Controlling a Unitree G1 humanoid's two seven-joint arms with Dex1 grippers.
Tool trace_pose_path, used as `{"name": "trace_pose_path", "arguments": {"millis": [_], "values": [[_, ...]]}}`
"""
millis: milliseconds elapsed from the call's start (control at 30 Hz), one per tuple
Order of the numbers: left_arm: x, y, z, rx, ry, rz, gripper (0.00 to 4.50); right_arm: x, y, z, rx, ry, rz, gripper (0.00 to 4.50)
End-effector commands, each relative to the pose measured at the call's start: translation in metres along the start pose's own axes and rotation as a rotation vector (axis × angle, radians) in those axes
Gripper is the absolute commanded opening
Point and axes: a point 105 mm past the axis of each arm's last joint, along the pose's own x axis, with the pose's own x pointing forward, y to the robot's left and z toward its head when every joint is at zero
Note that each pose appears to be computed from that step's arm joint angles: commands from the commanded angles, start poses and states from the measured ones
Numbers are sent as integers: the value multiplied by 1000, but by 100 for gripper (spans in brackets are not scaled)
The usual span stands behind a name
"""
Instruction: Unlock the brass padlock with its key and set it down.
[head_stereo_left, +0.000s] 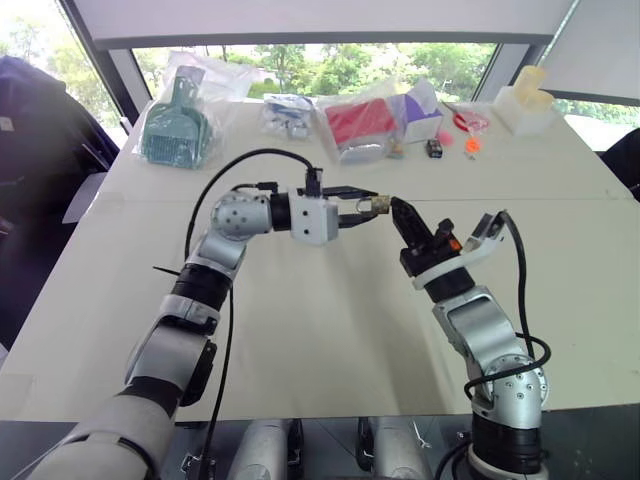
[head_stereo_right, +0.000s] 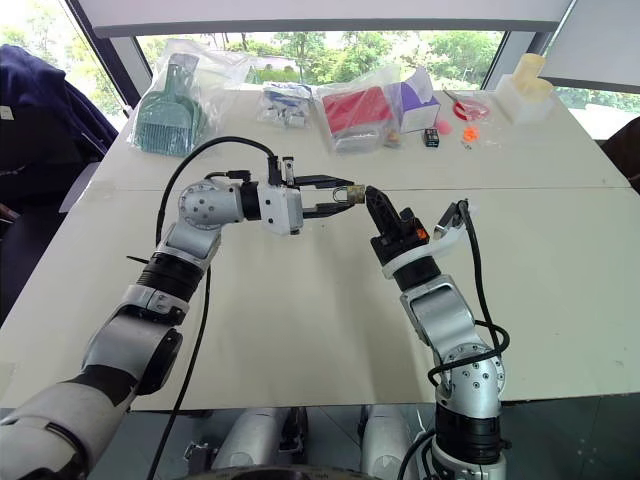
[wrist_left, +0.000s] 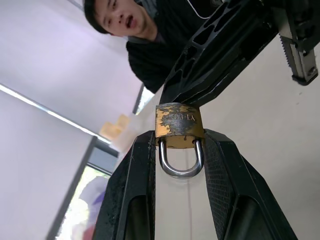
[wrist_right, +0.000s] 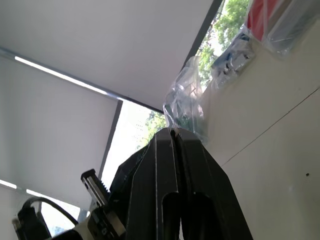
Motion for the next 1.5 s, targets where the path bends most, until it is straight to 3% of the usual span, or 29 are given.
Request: {"name": "trace_pose_path", "arguments": {"millis": [33,200,233,300,467,733,1233,1333,1500], "values": [[5,30,34,231,-132,92,77,-6,-28,14,48,-71,-151,2],[6,25,23,211,-104,82,77,-7,-17,2,-39,-11,-122,2],[6,26,19,167,-92,88,77,-8,-13,2,-66,-8,-106,28],[7,29,13,85,-75,99,77,-10,-5,2,-95,-9,-62,89],[7,38,6,-99,-71,94,77,-26,22,6,-229,40,104,351],[6,41,16,-299,-132,22,77,-30,30,12,-385,106,209,351],[9,29,41,-287,-204,-98,77,-28,40,16,-353,153,295,351],[10,26,43,-287,-210,-106,77,-28,39,15,-354,157,289,267],[12,25,45,-274,-221,-114,77,-27,38,10,-341,169,284,15]]}}
